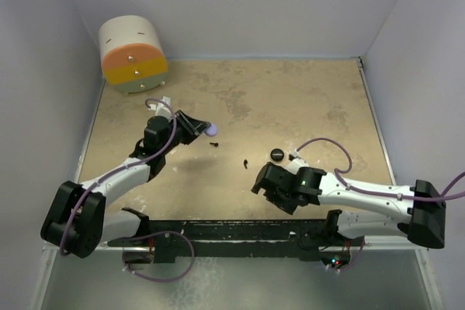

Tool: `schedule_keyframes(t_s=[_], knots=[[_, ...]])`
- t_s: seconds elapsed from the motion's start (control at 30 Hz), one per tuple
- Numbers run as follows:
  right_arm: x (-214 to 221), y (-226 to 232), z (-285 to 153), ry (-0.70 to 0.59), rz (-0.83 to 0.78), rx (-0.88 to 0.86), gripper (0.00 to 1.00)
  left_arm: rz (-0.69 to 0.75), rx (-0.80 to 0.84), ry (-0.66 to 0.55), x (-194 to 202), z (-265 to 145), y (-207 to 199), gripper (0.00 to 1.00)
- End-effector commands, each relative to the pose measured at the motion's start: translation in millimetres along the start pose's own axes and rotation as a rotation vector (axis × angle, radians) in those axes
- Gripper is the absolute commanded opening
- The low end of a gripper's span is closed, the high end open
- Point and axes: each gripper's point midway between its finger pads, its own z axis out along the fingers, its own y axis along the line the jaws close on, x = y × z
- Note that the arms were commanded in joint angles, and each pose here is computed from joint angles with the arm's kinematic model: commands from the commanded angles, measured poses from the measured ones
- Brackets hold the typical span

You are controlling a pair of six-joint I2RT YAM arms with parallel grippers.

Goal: Insert the wireless bluetooth earbuds into the charging case
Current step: Move the earbud to the center of the board.

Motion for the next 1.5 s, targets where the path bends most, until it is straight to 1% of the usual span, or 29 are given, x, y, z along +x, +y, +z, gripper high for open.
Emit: schedule_keyframes(t_s=[0.0,0.1,0.2,0.27,0.4,0.5,0.7,0.8,0.9,1.07,1.2,1.47], knots=[[-2,-11,7,-0.029,0.042,0.062,0.98,-0.022,0.104,-0.017,-5,-11,-22,0.00],[-3,-12,13,-0.041,0.055,0.087,0.96,-0.033,0.123,-0.017,-4,-15,-26,0.00],[-10,-14,18,-0.061,0.072,0.101,0.89,-0.036,0.141,-0.001,-1,-18,-30,0.00],[-24,-13,21,-0.084,0.084,0.100,0.84,-0.038,0.152,0.012,1,-20,-33,0.00],[-51,-9,23,-0.132,0.104,0.072,0.82,-0.036,0.155,0.032,5,-20,-32,0.00],[-62,-8,28,-0.144,0.092,0.059,0.80,-0.036,0.159,0.041,7,-19,-32,0.00],[-56,-9,40,-0.113,0.048,0.112,0.77,-0.035,0.163,0.050,8,-17,-32,0.00],[-47,-7,47,-0.075,0.028,0.107,0.77,-0.036,0.164,0.060,10,-16,-32,0.00],[-45,-12,49,-0.070,0.032,0.129,0.75,-0.035,0.167,0.065,10,-16,-32,0.00],[-42,-9,49,-0.049,0.027,0.116,0.71,-0.034,0.167,0.080,12,-13,-32,0.00],[-39,-14,55,-0.044,0.017,0.157,0.72,-0.032,0.174,0.090,12,-12,-36,0.00],[-35,-13,63,-0.029,0.002,0.181,0.72,-0.037,0.183,0.112,14,-9,-38,0.00]])
